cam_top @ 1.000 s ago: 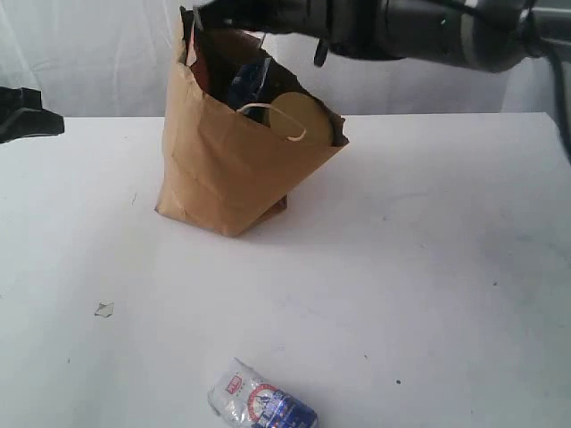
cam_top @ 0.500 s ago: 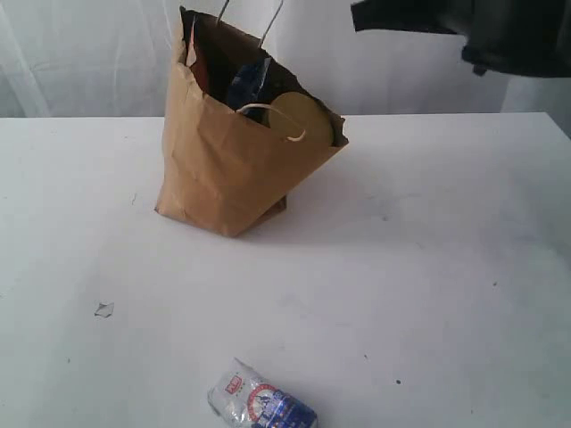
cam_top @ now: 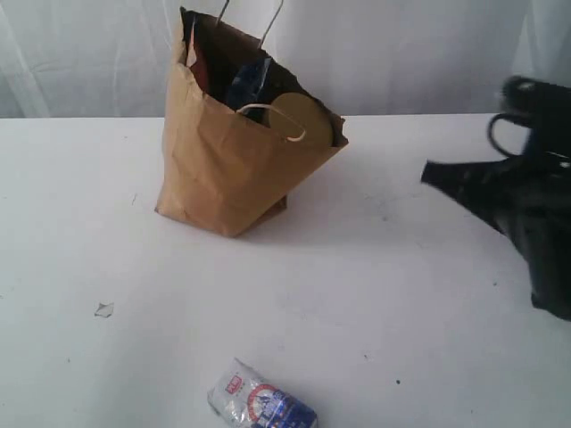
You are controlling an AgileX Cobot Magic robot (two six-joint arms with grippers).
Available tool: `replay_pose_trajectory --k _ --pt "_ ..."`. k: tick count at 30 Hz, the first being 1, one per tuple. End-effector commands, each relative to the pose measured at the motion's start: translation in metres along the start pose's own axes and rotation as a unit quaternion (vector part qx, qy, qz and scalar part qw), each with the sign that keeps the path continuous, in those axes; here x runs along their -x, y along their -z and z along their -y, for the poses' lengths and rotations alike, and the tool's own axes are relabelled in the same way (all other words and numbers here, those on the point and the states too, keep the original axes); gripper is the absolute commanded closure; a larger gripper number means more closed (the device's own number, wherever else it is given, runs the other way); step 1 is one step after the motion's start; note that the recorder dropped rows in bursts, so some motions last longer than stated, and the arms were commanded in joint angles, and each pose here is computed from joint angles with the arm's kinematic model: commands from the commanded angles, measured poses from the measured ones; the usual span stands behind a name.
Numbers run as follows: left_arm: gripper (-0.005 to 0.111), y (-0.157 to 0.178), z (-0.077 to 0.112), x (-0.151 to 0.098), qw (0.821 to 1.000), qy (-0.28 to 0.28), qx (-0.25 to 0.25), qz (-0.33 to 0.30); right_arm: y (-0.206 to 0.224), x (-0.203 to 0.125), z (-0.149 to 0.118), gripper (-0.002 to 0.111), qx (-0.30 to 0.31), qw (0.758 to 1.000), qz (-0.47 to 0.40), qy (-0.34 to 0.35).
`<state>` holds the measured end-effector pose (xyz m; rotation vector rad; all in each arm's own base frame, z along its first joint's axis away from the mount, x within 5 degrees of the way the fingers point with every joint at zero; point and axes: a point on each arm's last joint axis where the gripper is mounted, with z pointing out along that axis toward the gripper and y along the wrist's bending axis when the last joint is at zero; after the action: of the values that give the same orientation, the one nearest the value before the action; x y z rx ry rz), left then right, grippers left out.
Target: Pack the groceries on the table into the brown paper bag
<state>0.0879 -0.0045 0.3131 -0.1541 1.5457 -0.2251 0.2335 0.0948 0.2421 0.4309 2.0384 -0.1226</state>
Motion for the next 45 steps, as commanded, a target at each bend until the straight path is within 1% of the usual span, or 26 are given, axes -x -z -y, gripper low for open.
replay_pose_trajectory --k 1,3,4,5,7,8,9,10,11,12,13,14,17,21,24,26,28,30,31,32,33,36,39,41,44,45 --pt "0.107 0.023 0.007 0.005 0.997 -0.063 -0.016 0.044 0.009 0.015 0.016 0.108 0.062 0.924 0.079 -0.369" --pt "0.107 0.027 0.010 0.005 0.996 -0.070 -0.029 0.048 0.016 0.035 0.017 0.108 0.163 0.864 0.162 -0.447" --pt "0.107 0.028 0.011 0.005 0.996 -0.070 -0.037 0.048 0.022 0.046 0.015 0.108 0.220 0.840 0.204 -0.451" --pt "0.107 0.028 0.012 0.004 0.995 -0.070 -0.047 0.046 0.030 0.060 0.017 0.108 0.276 0.804 0.261 -0.457" --pt "0.107 0.028 0.014 0.003 0.995 -0.069 -0.064 0.039 0.043 0.080 0.012 0.108 0.351 0.787 0.330 -0.385" --pt "0.107 0.028 0.015 0.002 0.994 -0.074 -0.070 0.037 0.051 0.090 0.009 0.108 0.373 0.801 0.351 -0.312" --pt "0.107 0.028 0.015 0.002 0.993 -0.082 -0.073 0.035 0.053 0.094 0.006 0.108 0.373 0.824 0.349 -0.245" --pt "0.107 0.029 0.015 0.002 0.993 -0.089 -0.074 0.033 0.055 0.094 0.002 0.108 0.368 0.856 0.318 -0.175" --pt "0.107 0.028 0.015 0.001 0.991 -0.103 -0.073 0.031 0.057 0.096 -0.003 0.108 0.353 0.887 0.289 -0.070" --pt "0.107 0.028 0.015 0.000 0.990 -0.114 -0.074 0.027 0.058 0.091 -0.005 0.108 0.345 0.907 0.241 0.012" --pt "0.107 0.028 0.015 -0.001 0.989 -0.125 -0.074 0.023 0.060 0.088 -0.007 0.108 0.338 0.913 0.212 0.086" --pt "0.107 0.028 0.015 -0.002 0.987 -0.143 -0.075 0.015 0.063 0.083 -0.007 0.108 0.335 0.908 0.172 0.185" --pt "0.107 0.029 0.018 -0.008 0.982 -0.161 -0.094 -0.012 0.069 0.069 -0.006 0.108 0.348 0.873 0.082 0.330" --pt "0.107 0.026 0.015 -0.028 0.985 -0.130 -0.103 -0.050 0.067 0.044 -0.003 0.108 0.368 0.847 -0.049 0.382" --pt "0.107 0.021 0.005 -0.052 0.992 -0.065 -0.078 -0.081 0.058 0.023 -0.003 0.108 0.375 0.816 -0.151 0.413" --pt "0.107 0.018 -0.004 -0.071 0.995 -0.001 -0.044 -0.093 0.053 0.006 -0.005 0.108 0.385 0.782 -0.224 0.437" --pt "0.107 0.016 -0.013 -0.086 0.995 0.033 -0.013 -0.094 0.051 -0.010 -0.009 0.108 0.398 0.744 -0.283 0.456" --pt "0.107 0.016 -0.021 -0.098 0.995 0.041 0.014 -0.089 0.054 -0.026 -0.018 0.108 0.416 0.708 -0.323 0.470" --pt "0.107 0.016 -0.026 -0.106 0.995 0.042 0.028 -0.092 0.058 -0.039 -0.031 0.108 0.432 0.684 -0.336 0.482" --pt "0.107 0.016 -0.026 -0.108 0.994 0.042 0.028 -0.095 0.061 -0.046 -0.038 0.108 0.439 0.673 -0.337 0.491" --pt "0.107 0.016 -0.025 -0.108 0.994 0.041 0.020 -0.097 0.066 -0.058 -0.050 0.108 0.450 0.653 -0.334 0.509" --pt "0.107 0.019 -0.015 -0.098 0.996 0.028 -0.032 -0.079 0.077 -0.067 -0.072 0.108 0.472 0.632 -0.310 0.531" --pt "0.107 0.028 -0.004 -0.073 0.994 -0.061 -0.083 -0.032 0.093 -0.060 -0.096 0.107 0.497 0.626 -0.254 0.544" --pt "0.107 0.036 0.000 -0.063 0.993 -0.070 -0.099 -0.008 0.098 -0.056 -0.105 0.096 0.505 0.625 -0.239 0.545" --pt "0.107 0.049 0.003 -0.043 0.991 -0.063 -0.106 0.052 0.096 -0.062 -0.109 0.072 0.504 0.617 -0.248 0.551" --pt "0.107 0.052 0.005 -0.036 0.990 -0.067 -0.107 0.067 0.094 -0.065 -0.110 0.068 0.502 0.615 -0.254 0.552"
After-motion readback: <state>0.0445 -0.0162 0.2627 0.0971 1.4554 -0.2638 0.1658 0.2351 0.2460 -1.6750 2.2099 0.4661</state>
